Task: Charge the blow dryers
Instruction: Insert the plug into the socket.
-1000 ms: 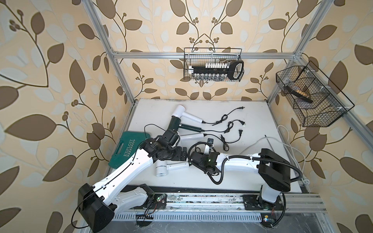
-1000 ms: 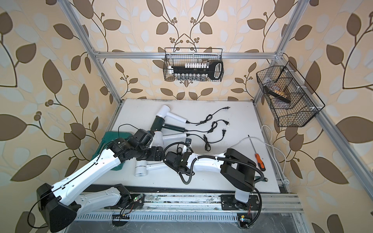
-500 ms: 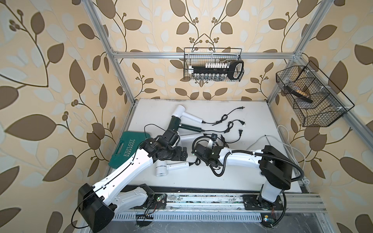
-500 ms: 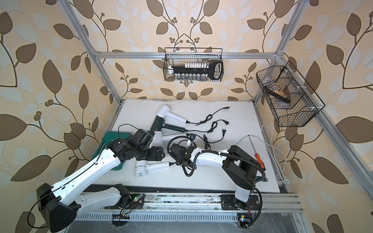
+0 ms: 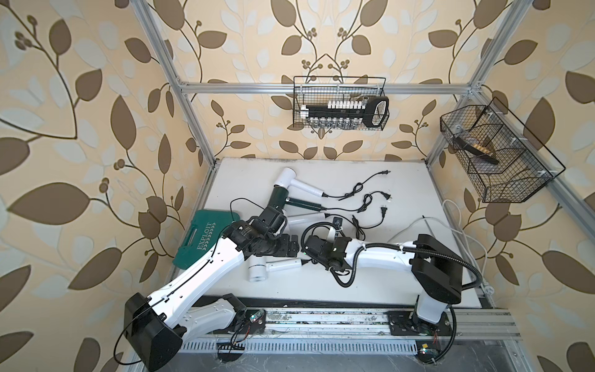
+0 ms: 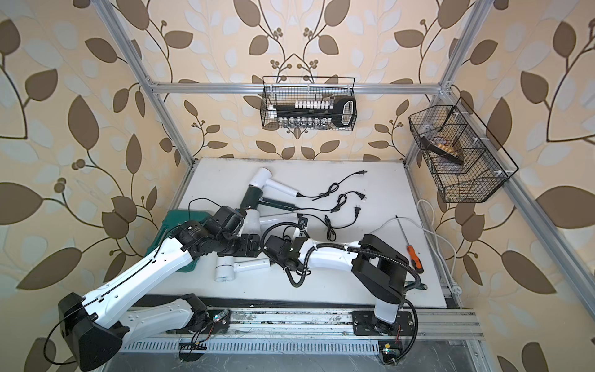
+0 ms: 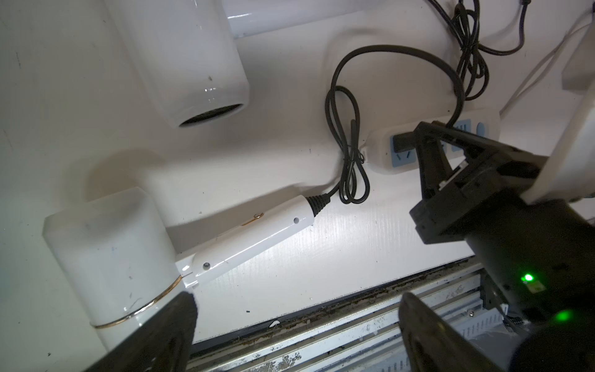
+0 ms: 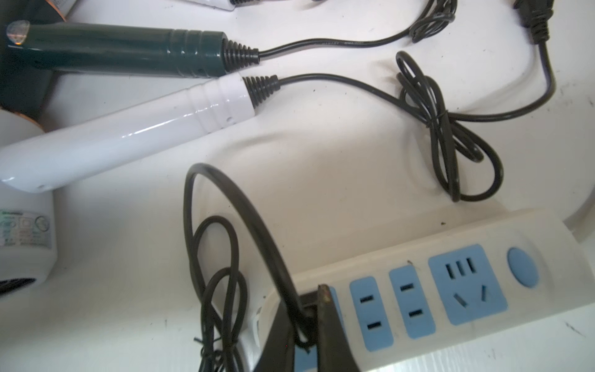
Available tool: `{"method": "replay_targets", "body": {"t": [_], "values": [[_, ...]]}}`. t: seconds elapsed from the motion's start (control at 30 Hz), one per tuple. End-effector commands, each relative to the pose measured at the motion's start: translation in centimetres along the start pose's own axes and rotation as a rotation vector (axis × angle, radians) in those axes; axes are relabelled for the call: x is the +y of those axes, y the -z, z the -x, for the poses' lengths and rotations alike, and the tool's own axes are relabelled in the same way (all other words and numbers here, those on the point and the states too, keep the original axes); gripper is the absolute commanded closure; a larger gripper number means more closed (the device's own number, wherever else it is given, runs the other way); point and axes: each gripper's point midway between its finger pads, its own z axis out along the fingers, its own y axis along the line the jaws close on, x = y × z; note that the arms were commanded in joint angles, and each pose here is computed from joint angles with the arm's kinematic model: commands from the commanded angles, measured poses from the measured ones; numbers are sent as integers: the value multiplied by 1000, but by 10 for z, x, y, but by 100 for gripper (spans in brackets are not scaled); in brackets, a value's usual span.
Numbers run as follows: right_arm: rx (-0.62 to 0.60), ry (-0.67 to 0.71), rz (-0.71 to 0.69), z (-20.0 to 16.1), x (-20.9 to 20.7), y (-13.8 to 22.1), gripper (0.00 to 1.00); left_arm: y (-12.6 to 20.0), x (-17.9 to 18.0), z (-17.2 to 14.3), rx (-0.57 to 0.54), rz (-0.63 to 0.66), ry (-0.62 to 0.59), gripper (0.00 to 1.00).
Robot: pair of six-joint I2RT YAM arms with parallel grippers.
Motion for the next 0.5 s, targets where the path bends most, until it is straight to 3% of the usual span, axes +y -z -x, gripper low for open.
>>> {"method": "replay_targets", "body": {"t": [0.0,0.33,0.47], "values": [[130,36,-116,-43,-29,-12,100,4,1,1,-9,-5,2,1],[178,19,-120,-41,-38,-20,100,4,2,0,-10,-5,6,1],[191,19,-105,-33,-36,-23,88,5,2,0,-12,-2,5,1]]}}
